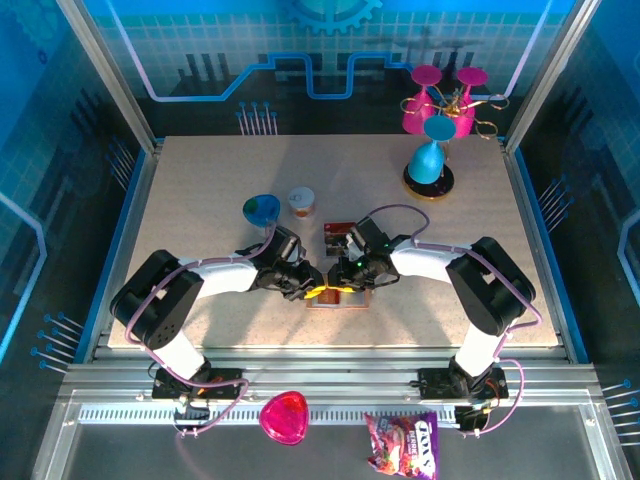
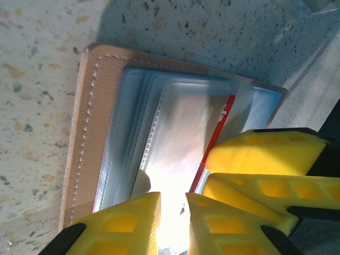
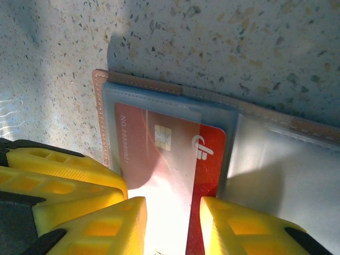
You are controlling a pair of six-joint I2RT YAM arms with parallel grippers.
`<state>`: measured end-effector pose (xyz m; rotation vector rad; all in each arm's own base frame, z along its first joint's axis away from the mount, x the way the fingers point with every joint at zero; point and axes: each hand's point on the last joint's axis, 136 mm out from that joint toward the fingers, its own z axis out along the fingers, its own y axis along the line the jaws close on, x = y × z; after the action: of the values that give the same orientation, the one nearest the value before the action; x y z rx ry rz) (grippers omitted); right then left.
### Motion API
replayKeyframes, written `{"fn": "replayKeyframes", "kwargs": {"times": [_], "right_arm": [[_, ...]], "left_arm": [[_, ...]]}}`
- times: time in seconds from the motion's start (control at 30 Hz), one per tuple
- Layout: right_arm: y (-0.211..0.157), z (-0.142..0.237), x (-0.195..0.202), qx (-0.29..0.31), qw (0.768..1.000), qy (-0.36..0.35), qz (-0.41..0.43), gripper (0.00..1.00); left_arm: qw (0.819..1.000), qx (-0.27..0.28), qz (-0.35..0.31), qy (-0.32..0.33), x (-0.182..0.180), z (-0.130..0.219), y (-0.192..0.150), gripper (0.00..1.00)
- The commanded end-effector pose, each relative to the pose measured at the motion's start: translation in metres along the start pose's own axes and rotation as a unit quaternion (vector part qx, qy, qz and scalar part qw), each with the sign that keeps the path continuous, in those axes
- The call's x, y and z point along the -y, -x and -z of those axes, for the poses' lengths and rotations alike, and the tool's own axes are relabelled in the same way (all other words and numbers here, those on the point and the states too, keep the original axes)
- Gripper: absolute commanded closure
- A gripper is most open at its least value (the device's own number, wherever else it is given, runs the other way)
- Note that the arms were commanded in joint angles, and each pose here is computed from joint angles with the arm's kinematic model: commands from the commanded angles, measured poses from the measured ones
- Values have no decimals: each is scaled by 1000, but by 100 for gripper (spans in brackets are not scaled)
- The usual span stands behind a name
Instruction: Take the credit cards out of the card holder
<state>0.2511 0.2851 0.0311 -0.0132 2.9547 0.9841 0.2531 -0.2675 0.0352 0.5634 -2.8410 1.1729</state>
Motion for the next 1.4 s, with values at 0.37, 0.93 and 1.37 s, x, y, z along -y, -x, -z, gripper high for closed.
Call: {"fn": "replayKeyframes", "kwargs": {"times": [0.37,0.93,1.37], "right_arm": [[5,17,-14,19,1000,-3,21,67],[4,25,-3,23,1000,12,4,69],[7,16,1,16,1000,25,-5,71]], "left_arm": [[1000,5,-8,15,-4,4,2,82],[999,8,-26,42,-4,5,8,90],[997,4,-22,72,-19,1,8,94]]}}
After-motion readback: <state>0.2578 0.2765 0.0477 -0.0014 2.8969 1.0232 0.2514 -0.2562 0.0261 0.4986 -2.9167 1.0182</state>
